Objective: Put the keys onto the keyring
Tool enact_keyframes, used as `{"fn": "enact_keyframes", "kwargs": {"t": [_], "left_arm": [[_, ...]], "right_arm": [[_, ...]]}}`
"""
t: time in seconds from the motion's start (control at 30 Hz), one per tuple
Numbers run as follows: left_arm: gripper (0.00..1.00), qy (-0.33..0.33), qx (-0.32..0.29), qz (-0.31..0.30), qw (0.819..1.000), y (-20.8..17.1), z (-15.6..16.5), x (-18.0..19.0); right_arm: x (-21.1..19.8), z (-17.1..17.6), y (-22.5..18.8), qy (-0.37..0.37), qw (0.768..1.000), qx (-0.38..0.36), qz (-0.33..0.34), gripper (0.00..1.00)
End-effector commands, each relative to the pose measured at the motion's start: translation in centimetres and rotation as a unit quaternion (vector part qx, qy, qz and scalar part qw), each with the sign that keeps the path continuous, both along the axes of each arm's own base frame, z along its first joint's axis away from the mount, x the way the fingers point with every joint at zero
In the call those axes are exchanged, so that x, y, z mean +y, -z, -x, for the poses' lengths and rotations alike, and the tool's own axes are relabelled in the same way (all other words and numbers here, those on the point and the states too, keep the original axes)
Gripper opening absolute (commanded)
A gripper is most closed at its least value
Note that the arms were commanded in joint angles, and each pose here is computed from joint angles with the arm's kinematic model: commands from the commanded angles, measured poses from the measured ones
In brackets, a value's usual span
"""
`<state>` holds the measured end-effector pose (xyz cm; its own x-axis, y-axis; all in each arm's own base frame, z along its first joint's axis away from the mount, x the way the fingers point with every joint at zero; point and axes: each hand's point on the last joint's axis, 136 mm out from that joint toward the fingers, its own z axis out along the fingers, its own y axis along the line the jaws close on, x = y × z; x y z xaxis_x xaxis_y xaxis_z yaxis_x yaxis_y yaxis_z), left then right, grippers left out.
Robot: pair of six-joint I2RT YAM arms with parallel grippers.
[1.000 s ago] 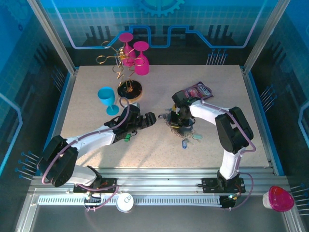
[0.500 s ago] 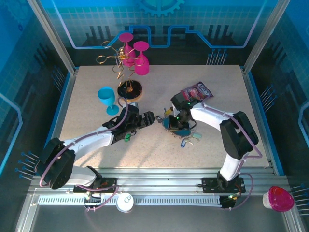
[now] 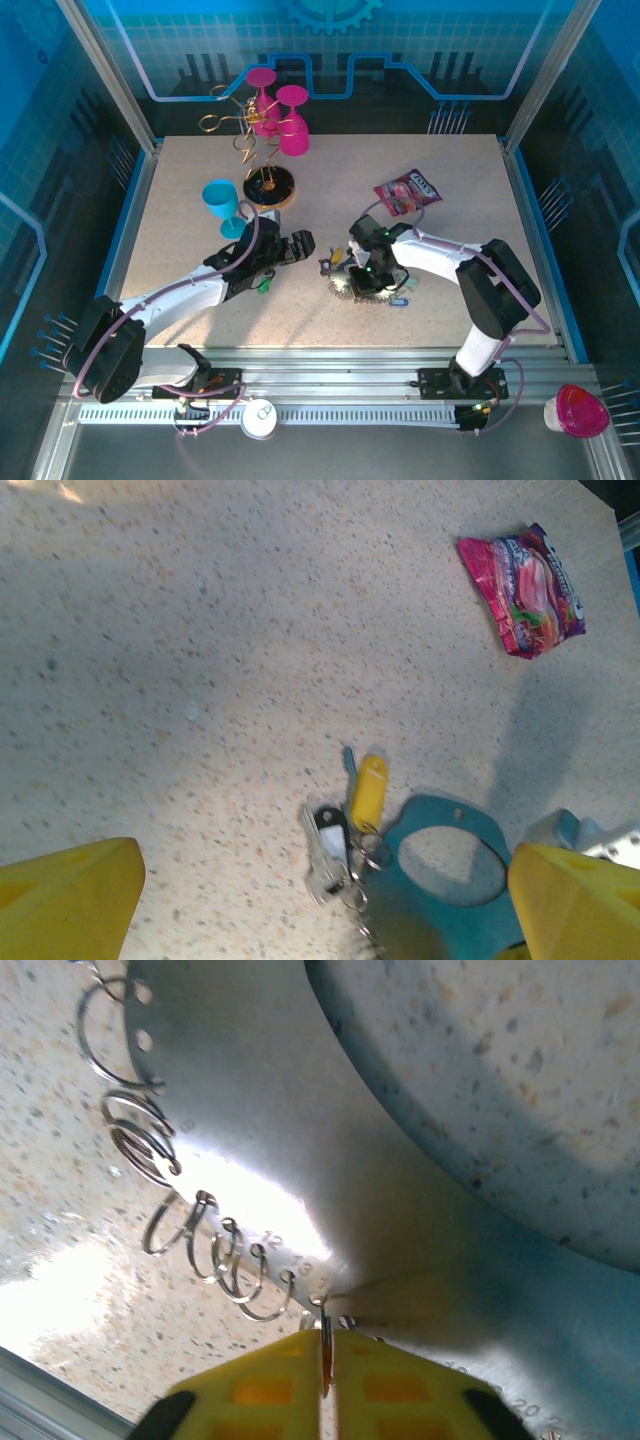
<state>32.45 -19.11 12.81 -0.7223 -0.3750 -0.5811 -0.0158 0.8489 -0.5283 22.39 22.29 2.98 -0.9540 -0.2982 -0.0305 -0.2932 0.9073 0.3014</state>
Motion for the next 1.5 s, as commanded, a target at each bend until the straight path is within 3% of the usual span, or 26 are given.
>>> {"fn": "enact_keyframes", "kwargs": {"t": [0.0,0.1,0.37,0.53,0.73,0.83,0.93,1.23,1.47], "left_arm": [[0.95,0.064,-0.05,-0.035,0.996,-2.8,-0.5,-0.3],[0.95,0.088,-0.058,-0.035,0.994,-3.1,-0.2,-0.8],[0.91,0.068,-0.008,0.021,0.997,-0.2,2.1,-2.3],[0.9,0.026,0.047,0.036,0.998,1.6,4.0,-4.1],[0.83,-0.022,0.055,0.027,0.998,1.9,5.2,-6.1],[0.75,-0.056,0.068,0.013,0.996,2.4,6.1,-6.9],[0.75,-0.067,0.081,-0.015,0.994,2.9,7.2,-8.0],[0.6,-0.105,0.096,-0.043,0.989,3.9,7.2,-7.9],[0.6,-0.078,0.086,-0.034,0.993,4.4,7.2,-6.7]], "right_arm": [[0.1,-0.2,-1.5,-0.016,0.999,-0.042,-0.015,0.26],[0.6,-1.3,-3.5,-0.017,0.996,-0.086,-0.036,0.37],[-0.4,-2.9,-5.0,0.056,0.99,-0.122,-0.053,0.39],[-1.5,-3.8,-5.1,0.126,0.983,-0.126,-0.047,0.36],[-3.9,-0.9,-4.0,0.166,0.982,-0.085,-0.026,0.32],[-4.5,0.1,-4.2,0.181,0.977,-0.102,-0.056,0.32],[-6.5,1.0,-3.7,0.203,0.971,-0.113,-0.051,0.32],[-8.2,-1.0,-4.0,0.237,0.961,-0.12,-0.072,0.29],[-12.1,-2.1,-4.5,0.283,0.95,-0.126,-0.043,0.26]]}}
